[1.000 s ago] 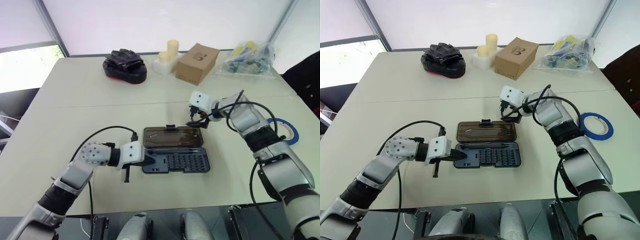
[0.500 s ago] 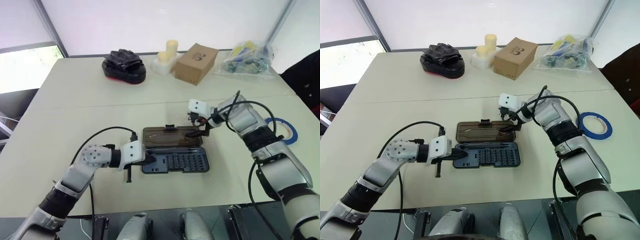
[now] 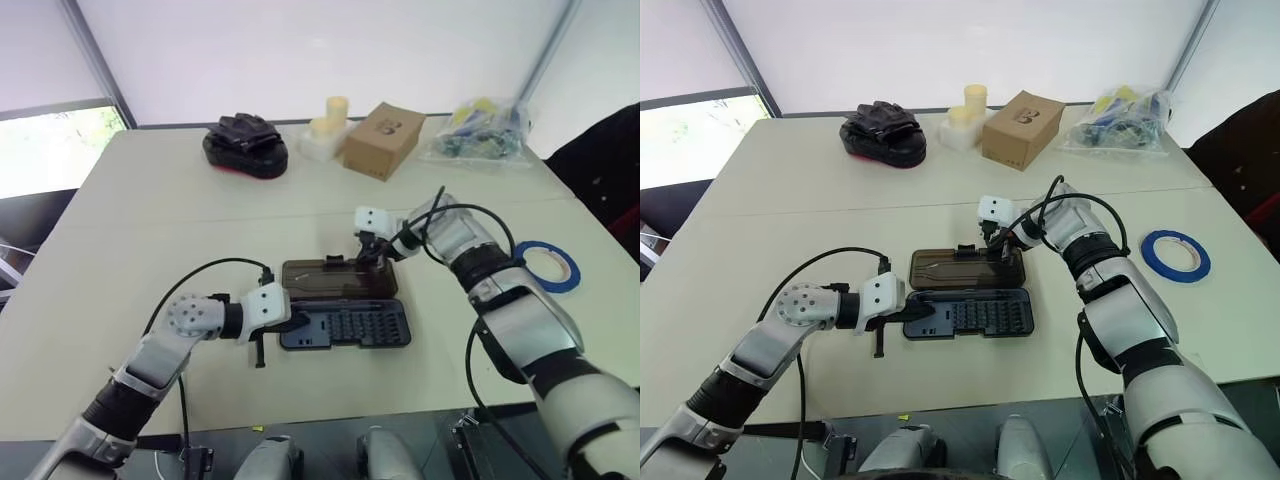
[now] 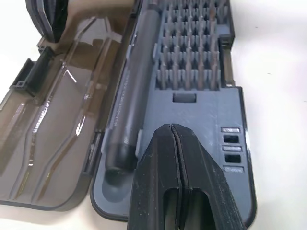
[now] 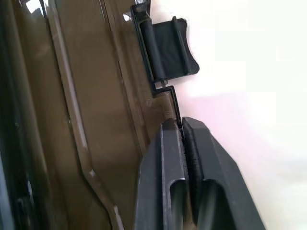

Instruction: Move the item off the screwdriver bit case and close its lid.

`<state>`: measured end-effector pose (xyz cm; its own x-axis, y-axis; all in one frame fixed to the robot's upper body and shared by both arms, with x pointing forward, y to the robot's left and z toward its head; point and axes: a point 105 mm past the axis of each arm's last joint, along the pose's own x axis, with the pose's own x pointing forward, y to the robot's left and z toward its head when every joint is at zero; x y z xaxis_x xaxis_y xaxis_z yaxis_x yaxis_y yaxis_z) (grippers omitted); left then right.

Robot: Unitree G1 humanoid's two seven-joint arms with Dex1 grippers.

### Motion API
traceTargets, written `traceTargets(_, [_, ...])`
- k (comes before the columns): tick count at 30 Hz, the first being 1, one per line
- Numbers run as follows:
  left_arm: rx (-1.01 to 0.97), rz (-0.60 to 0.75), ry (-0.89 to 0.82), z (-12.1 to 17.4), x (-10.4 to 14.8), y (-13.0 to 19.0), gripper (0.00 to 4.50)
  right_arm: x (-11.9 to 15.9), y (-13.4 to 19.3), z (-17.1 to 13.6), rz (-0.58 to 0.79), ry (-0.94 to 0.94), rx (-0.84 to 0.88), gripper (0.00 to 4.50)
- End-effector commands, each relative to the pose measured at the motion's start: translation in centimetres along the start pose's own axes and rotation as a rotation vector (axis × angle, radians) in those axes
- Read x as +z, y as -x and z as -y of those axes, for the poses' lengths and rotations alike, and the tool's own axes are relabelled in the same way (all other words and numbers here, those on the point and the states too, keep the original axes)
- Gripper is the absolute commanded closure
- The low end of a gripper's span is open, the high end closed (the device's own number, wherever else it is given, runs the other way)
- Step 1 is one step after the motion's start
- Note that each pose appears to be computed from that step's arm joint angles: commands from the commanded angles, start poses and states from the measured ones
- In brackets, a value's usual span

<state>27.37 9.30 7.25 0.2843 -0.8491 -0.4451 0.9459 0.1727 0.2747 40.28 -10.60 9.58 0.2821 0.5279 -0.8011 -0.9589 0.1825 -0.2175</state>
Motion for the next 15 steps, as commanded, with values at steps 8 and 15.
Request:
traceTargets(8, [-0.014,-0.086,0.064,1.3,-2.4,0.2,4.5,-0.4,1.9,2.7,-0.021,0.216,-0.299,4.47])
traceTargets(15, [-0.027,-0.095,0.081,1.6,-3.0,0.3,4.5,3.4,7.1,1.0,0.111,0.348,-0.504,4.47])
